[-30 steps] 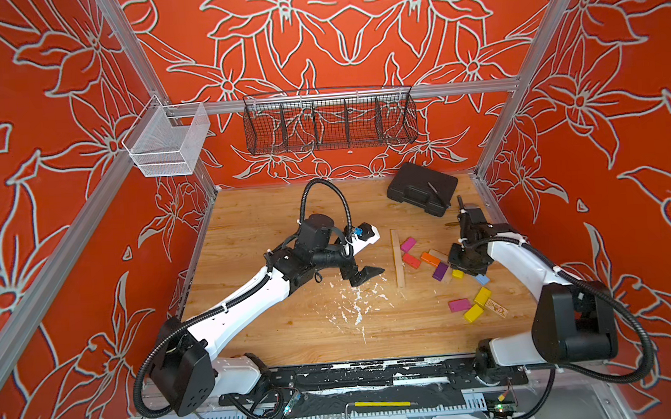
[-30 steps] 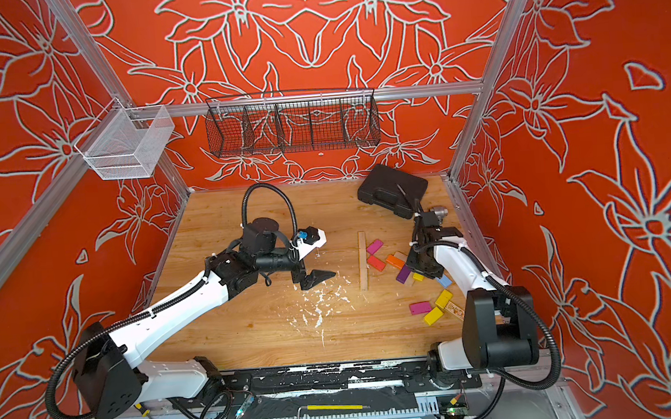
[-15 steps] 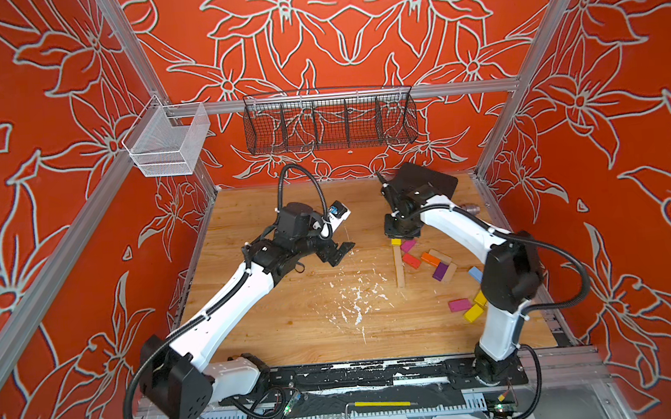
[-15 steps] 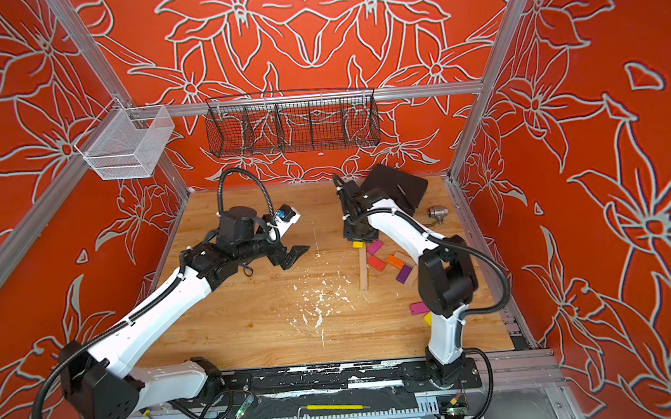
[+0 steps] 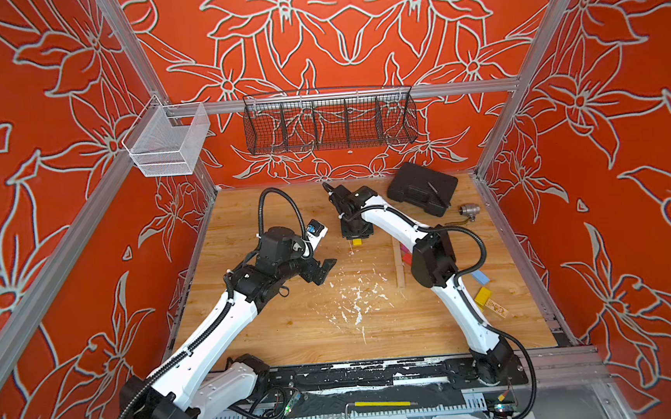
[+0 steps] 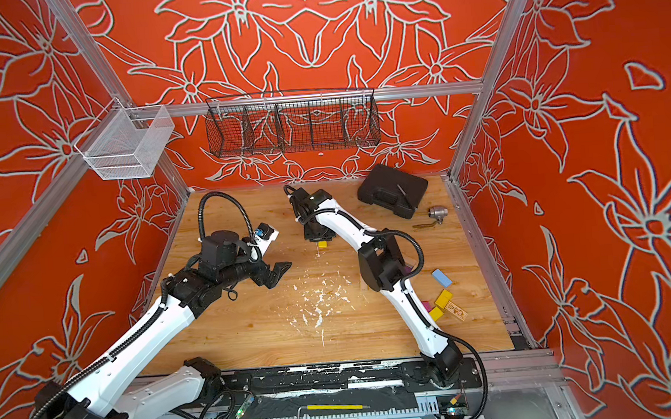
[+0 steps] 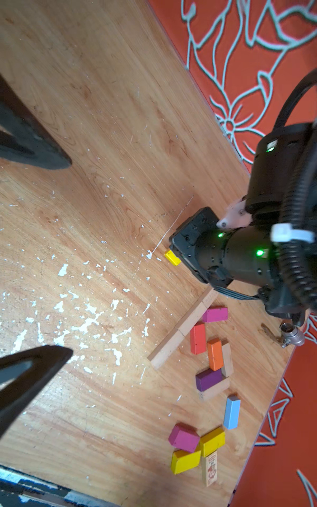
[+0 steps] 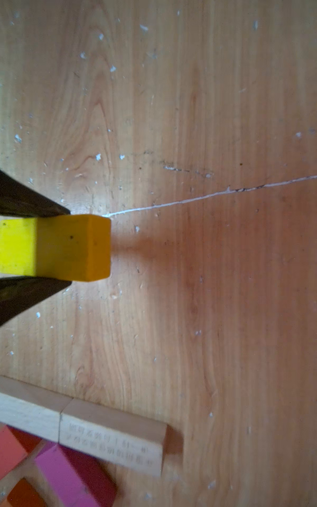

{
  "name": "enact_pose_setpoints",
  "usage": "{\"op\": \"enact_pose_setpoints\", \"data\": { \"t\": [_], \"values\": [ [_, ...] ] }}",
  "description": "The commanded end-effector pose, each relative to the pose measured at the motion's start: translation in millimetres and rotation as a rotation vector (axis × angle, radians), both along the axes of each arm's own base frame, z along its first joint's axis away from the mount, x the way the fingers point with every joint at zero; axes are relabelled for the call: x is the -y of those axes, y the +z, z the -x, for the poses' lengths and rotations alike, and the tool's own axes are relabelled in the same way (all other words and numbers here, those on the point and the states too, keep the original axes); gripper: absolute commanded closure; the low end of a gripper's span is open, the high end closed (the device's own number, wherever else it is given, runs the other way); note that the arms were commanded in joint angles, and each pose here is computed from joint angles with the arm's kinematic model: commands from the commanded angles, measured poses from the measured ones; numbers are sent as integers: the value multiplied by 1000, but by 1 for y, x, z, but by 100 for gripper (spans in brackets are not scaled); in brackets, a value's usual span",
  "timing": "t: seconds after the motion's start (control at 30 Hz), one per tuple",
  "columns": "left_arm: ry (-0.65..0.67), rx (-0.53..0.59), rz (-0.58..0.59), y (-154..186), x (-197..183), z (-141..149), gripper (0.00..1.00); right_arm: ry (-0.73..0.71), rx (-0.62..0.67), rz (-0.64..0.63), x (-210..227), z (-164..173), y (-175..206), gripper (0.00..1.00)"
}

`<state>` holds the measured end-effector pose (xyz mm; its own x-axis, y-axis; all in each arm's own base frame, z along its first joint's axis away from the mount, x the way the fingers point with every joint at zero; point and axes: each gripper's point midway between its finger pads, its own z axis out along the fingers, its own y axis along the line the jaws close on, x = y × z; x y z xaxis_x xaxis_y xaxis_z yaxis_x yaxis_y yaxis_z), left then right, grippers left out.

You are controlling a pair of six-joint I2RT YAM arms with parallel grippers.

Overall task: Assemble the letter k with building blocks
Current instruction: Place the building block at the center of the board.

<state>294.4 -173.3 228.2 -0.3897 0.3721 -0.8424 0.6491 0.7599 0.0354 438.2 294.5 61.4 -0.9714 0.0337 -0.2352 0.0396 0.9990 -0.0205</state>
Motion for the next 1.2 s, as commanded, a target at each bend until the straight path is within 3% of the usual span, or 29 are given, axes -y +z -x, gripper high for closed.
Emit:
{"op": "enact_pose_setpoints", "data": {
  "t": [0.0,0.6,0.9,1.17],
  "values": [
    [9,31,39,12,-2,1,3,-38,-25,29,7,4,-4,72],
    [-12,40,62,17,0,4,3,-90,-66,-32,-7,-4,-42,69],
    [-8,38,69,17,-1,3,3,-82,-102,-60,-13,2,-52,58],
    [-12,41,77,18,0,3,3,-59,-62,-91,-17,-3,-27,47]
  ]
}}
